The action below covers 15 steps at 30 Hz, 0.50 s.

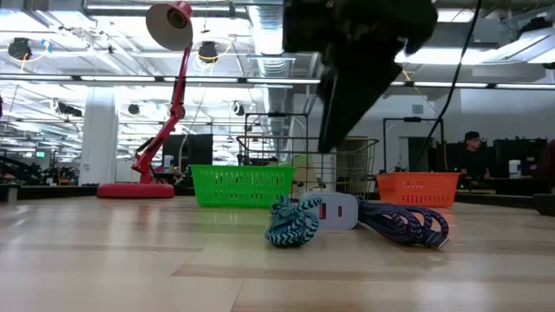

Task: Pick and place items into bin
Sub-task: Put the white charger adapter into the orange bin

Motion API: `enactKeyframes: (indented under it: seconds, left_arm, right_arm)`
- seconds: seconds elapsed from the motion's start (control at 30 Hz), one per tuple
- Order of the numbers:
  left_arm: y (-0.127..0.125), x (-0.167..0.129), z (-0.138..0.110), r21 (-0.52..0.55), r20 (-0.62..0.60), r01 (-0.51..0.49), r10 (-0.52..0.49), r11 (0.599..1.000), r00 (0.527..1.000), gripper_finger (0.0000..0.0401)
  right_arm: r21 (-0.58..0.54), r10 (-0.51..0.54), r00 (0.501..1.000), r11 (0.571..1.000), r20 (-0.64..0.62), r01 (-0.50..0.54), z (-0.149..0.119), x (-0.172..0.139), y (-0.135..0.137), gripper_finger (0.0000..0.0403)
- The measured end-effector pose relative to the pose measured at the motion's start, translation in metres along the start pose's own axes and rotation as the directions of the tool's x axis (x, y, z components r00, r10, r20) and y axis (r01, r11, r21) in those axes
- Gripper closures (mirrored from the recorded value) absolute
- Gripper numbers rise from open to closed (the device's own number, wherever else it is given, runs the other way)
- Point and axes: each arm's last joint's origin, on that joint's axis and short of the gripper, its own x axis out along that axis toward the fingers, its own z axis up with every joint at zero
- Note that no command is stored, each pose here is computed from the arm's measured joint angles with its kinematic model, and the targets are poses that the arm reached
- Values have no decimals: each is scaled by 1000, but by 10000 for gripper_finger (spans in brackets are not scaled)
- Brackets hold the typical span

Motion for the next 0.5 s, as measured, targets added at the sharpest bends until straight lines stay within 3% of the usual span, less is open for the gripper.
enactKeyframes:
  seconds: [0.23, 0.5]
  left_arm:
    - [-12, 29, 7, 23, -66, -16, 17, 1000, 998, 250]
    - [-29, 77, 13, 61, -166, -38, 47, 997, 985, 250]
  right_arm:
    - [-9, -2, 999, 1000, -36, 2, -2, 20, 7, 154]
    - [11, -4, 999, 1000, -36, 4, -2, 20, 7, 147]
